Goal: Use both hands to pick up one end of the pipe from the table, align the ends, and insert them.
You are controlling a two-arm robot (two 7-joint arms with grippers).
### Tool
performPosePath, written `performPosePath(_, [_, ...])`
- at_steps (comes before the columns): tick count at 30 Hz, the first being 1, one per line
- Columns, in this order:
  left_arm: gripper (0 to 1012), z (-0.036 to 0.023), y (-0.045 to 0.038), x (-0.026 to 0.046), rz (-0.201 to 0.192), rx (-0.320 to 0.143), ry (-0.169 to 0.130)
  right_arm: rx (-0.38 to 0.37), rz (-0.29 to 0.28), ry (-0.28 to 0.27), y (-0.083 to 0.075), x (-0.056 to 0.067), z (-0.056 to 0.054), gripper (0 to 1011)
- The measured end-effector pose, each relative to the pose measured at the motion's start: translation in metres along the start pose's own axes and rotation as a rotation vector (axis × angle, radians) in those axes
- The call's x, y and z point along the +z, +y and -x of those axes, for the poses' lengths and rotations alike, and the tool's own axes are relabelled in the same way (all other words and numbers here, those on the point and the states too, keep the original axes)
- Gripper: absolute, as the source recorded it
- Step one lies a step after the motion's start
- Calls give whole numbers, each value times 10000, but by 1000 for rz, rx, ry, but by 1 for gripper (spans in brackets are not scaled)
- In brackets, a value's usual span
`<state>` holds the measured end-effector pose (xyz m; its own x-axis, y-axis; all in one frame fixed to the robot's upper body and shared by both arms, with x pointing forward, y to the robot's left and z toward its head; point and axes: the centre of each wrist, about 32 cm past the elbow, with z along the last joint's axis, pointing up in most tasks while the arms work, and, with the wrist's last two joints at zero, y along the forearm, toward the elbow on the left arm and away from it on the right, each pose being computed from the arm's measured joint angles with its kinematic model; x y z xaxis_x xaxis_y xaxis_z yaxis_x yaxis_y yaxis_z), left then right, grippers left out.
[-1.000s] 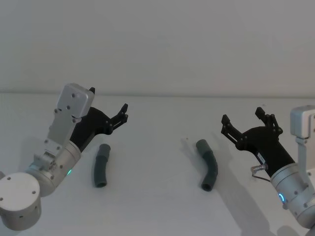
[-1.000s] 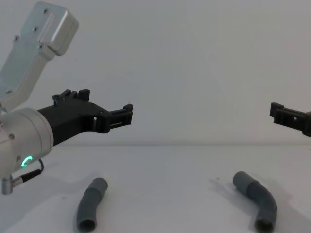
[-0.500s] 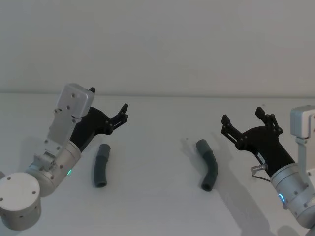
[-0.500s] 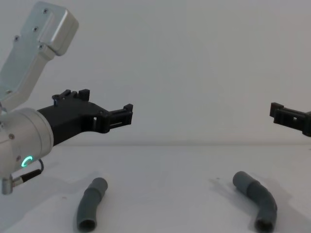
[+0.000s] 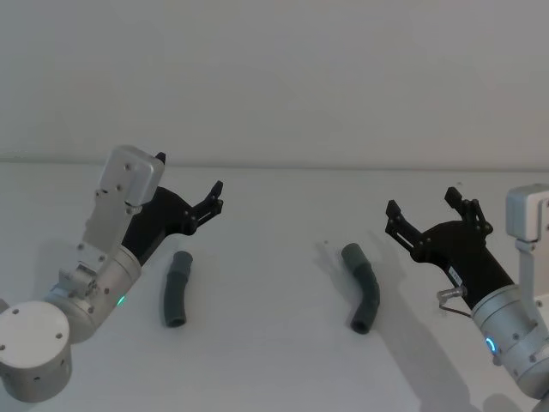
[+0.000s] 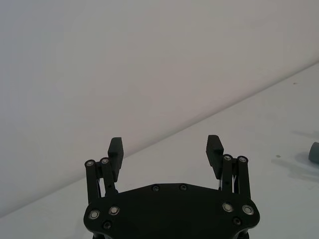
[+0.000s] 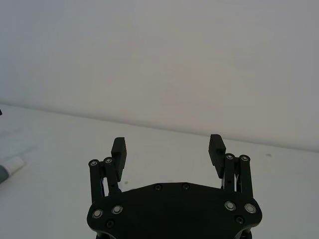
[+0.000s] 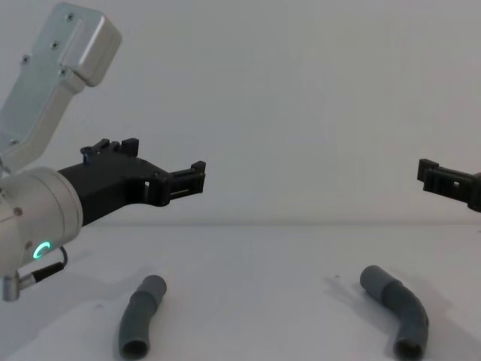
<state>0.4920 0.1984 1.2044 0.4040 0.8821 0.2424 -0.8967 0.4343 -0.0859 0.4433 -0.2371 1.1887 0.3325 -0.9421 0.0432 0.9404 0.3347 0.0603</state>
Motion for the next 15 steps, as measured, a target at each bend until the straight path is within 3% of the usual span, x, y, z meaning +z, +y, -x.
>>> performPosePath(15, [1001,0,4,7,-5,-2,0,0,0,0,0,0,0,1002])
